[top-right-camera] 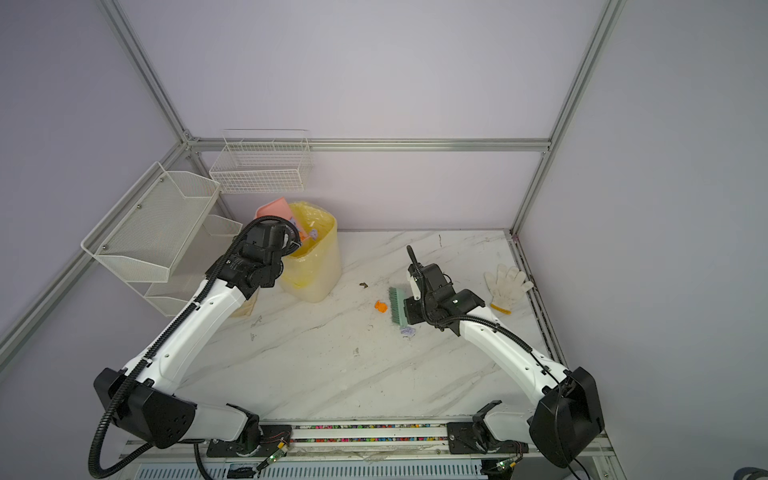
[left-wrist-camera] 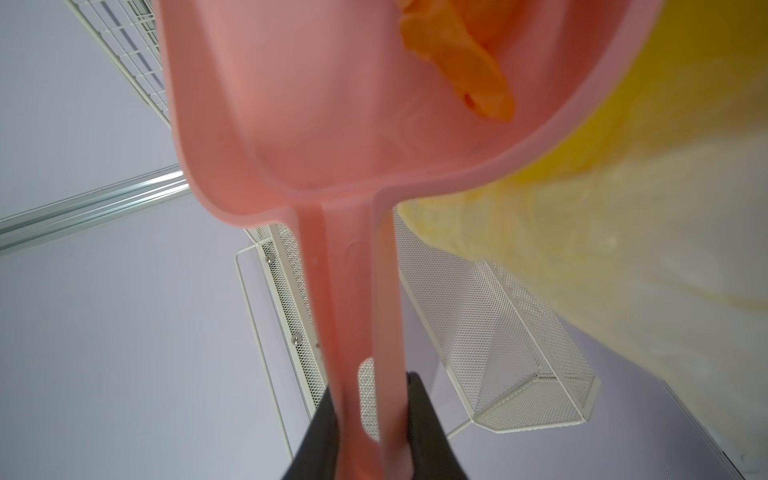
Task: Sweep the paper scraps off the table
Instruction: 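Tip the pink dustpan into the yellow bin with the left gripper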
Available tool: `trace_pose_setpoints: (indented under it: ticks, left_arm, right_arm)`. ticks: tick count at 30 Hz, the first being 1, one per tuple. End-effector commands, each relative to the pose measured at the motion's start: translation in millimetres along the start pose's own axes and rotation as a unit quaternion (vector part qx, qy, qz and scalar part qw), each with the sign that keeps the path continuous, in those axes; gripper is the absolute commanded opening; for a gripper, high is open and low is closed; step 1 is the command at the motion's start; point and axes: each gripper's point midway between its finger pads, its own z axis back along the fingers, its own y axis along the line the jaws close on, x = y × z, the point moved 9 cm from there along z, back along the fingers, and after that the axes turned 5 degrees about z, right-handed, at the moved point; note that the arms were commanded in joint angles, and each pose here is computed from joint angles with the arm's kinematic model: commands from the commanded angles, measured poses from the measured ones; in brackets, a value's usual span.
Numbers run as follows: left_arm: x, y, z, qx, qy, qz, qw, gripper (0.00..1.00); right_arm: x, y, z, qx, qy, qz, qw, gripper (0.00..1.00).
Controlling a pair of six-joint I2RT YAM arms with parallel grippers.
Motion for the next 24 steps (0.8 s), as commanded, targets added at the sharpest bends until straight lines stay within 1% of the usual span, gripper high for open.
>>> trace_pose_setpoints:
  ticks: [1,3,6,7,9,15,20,22,24]
  left_arm:
    - [-8,25,8,0.027,0.002,0.016,0.999,0.01]
    - [-9,29,8,0.033,0.006,0.022,0.999,0.00]
    - [-8,30,11,0.043,-0.005,0.026,0.999,0.00]
    - [-8,25,9,0.040,-0.006,0.021,0.999,0.00]
    - [-9,8,2,0.022,0.000,-0.011,1.000,0.00]
    - [-4,7,0,0.030,0.001,-0.004,1.000,0.00]
    - [2,-15,-2,0.007,-0.001,-0.039,0.999,0.00]
    - [-1,-11,-1,0.011,0.001,-0.034,0.999,0.00]
    - [-10,14,1,0.041,0.014,0.005,0.999,0.00]
  right_arm:
    - [12,2,3,0.003,-0.019,-0.002,1.000,0.00]
    - [13,2,3,0.004,-0.019,-0.002,1.000,0.00]
    - [14,2,4,0.004,-0.021,-0.002,1.000,0.00]
    - [14,2,5,0.004,-0.022,-0.002,1.000,0.00]
    - [14,2,4,0.005,-0.023,0.000,1.000,0.00]
    - [16,3,2,0.010,-0.023,0.005,1.000,0.00]
    - [14,3,5,0.008,-0.027,0.006,1.000,0.00]
    - [12,2,6,0.006,-0.027,0.006,1.000,0.00]
    - [11,2,7,0.007,-0.027,0.003,1.000,0.00]
